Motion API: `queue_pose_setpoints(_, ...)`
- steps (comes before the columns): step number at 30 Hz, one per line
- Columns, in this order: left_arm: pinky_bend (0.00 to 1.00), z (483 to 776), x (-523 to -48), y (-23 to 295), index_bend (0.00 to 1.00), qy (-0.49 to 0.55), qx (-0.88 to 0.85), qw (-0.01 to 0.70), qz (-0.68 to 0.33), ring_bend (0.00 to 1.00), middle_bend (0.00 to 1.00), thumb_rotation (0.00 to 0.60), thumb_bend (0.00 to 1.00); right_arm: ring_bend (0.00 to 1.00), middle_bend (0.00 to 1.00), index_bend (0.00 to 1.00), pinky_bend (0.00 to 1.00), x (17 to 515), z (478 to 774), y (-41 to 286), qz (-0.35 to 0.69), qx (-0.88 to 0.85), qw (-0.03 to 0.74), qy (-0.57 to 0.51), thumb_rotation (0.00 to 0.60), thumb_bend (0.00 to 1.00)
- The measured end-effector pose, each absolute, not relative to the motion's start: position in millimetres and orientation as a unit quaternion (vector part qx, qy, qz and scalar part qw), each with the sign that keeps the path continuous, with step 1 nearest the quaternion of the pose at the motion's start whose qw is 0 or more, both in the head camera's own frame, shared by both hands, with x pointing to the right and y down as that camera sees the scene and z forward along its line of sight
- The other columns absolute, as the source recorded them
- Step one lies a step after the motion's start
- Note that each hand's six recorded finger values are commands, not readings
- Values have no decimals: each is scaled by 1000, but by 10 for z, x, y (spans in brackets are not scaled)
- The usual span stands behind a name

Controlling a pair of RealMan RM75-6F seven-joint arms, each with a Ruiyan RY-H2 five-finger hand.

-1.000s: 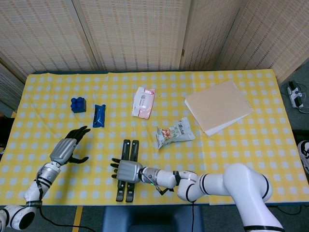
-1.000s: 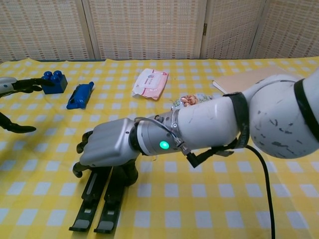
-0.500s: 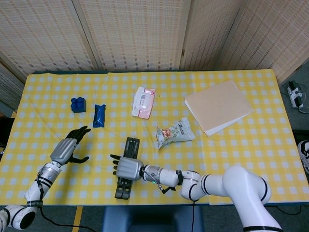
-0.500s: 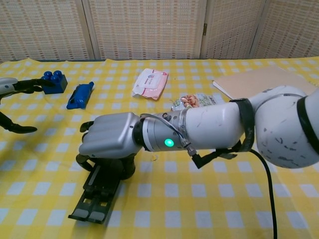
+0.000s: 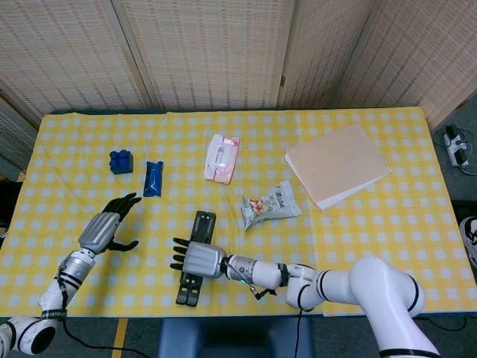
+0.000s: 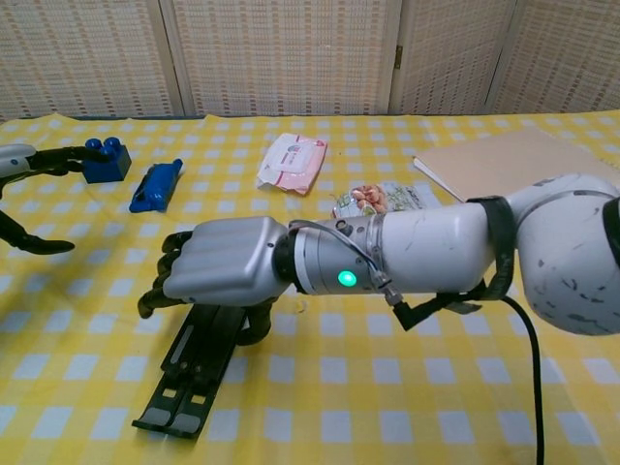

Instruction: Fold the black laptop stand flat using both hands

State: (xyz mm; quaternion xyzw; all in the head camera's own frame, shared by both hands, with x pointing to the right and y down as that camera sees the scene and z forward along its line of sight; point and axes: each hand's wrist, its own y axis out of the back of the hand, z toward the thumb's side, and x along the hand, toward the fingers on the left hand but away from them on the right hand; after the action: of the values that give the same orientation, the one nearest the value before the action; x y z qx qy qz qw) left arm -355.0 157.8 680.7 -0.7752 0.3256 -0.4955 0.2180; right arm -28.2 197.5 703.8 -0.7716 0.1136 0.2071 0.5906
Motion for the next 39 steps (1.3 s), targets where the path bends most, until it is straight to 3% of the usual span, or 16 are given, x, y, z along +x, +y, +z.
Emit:
queue_pose_setpoints(10, 0, 6639, -3646, 1478, 0, 342, -744, 270, -506, 0, 0, 600, 283, 22, 42, 0, 0, 309, 6693, 1732, 248, -781, 573, 8, 600, 312)
queue_pose_setpoints(22, 0, 6281, -4077, 1514, 0, 352, -647, 369, -567, 0, 0, 600, 307, 0, 33, 0, 0, 2044, 6091, 1330, 391, -734, 513, -214, 600, 313)
queue_pose_setpoints(29, 0, 6089, -4307, 1833, 4, 360, -626, 363, -588, 0, 0, 600, 306, 0, 15, 0, 0, 3070, 5864, 1523, 470, -699, 448, -300, 600, 313)
queue_pose_setpoints(39, 0, 5803, -4419, 2302, 22, 386, -613, 370, -582, 0, 0, 600, 306, 0, 3, 0, 0, 3946, 5634, 1952, 530, -666, 359, -382, 600, 312)
